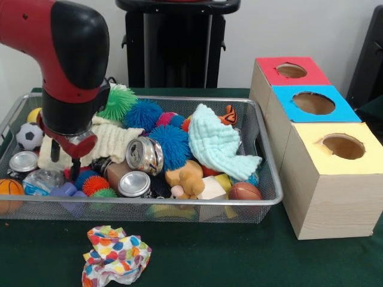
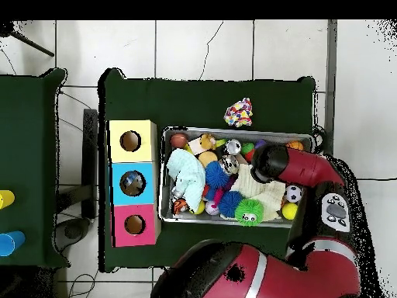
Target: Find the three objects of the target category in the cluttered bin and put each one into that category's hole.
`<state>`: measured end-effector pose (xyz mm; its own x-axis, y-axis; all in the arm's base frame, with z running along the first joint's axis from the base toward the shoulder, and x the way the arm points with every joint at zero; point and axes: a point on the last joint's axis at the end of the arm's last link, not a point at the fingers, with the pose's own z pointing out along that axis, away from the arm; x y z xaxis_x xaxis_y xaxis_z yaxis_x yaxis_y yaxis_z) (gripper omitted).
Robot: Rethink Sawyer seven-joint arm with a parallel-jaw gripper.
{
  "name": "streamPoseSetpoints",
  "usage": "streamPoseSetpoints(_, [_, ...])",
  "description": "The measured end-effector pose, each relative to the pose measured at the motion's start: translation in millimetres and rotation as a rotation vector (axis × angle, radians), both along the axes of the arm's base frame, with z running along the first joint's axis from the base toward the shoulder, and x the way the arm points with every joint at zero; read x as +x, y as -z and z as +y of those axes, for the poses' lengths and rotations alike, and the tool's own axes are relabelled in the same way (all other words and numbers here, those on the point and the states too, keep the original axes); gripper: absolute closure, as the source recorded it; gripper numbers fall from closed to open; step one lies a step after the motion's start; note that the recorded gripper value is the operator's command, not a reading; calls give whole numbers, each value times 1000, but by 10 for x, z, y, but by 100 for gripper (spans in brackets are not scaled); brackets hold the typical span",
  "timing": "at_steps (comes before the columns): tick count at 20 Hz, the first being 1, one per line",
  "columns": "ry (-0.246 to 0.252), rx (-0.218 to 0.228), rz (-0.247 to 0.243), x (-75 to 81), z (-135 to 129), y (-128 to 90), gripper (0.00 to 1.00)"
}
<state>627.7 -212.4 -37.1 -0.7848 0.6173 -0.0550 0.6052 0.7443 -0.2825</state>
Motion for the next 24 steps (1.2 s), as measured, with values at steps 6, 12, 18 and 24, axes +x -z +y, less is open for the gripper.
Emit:
streamPoseSetpoints(6, [-20, -2, 28, -101, 19, 206, 0])
streamPoseSetpoints(12, [-59, -44, 52, -78, 34, 208, 0])
streamPoseSetpoints(18, [-103, -94, 79, -46, 86, 167, 0])
streamPoseSetpoints(24, [-106, -135, 105, -25, 15, 15, 0])
